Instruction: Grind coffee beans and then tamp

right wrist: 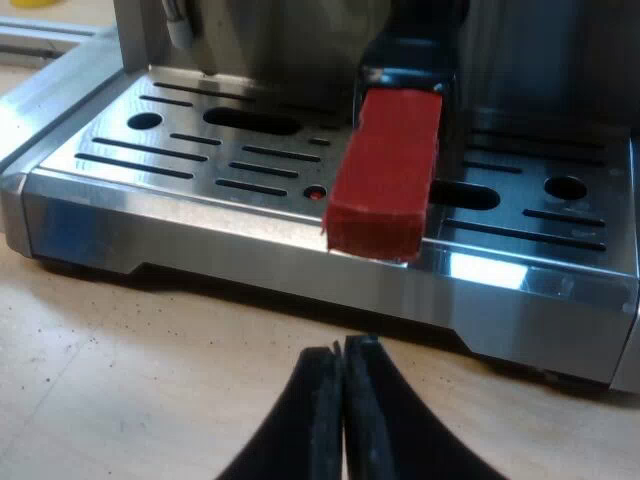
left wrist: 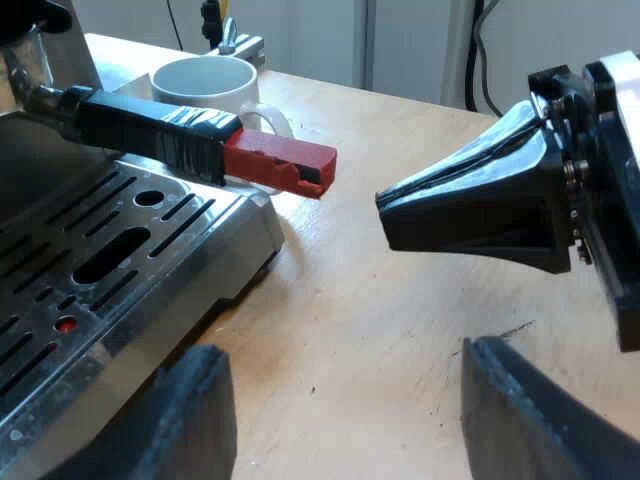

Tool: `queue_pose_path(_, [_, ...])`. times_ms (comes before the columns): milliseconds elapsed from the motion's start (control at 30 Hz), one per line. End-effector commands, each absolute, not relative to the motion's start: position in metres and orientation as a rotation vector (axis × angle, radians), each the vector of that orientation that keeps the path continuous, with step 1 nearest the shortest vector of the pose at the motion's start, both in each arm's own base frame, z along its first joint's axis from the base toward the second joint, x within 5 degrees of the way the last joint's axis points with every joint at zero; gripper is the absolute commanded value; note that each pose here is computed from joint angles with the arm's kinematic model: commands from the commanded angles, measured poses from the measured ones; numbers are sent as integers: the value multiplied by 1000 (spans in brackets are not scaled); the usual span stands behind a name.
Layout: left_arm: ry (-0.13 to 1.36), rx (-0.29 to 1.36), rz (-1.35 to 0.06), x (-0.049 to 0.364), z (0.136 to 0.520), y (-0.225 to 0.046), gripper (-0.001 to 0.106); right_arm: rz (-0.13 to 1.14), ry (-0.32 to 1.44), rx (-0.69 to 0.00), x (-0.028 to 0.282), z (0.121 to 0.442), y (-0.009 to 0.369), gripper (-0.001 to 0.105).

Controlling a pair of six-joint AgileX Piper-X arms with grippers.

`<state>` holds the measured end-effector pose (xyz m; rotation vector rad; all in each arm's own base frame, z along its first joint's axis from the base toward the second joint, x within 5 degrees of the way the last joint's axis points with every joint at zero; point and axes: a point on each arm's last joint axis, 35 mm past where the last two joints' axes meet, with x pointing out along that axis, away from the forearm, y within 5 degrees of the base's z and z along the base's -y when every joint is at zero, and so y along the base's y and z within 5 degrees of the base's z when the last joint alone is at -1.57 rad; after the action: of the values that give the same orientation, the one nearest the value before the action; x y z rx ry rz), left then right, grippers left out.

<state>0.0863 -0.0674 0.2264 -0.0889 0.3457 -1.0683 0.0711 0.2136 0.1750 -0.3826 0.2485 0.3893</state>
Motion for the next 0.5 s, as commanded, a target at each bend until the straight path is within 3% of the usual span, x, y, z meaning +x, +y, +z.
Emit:
queue_pose_path(33, [342,-100,-1086,86,228,-68,52,380,234,-358,72,177,216,1])
queue_pose_path(233, [344,-103,-1086,86,228,-68,52,333,234,-325,85,179,213,1])
queue_pose_path(500, [344,-103,-1086,86,228,-68,52,377,241,-286,92,181,214,1])
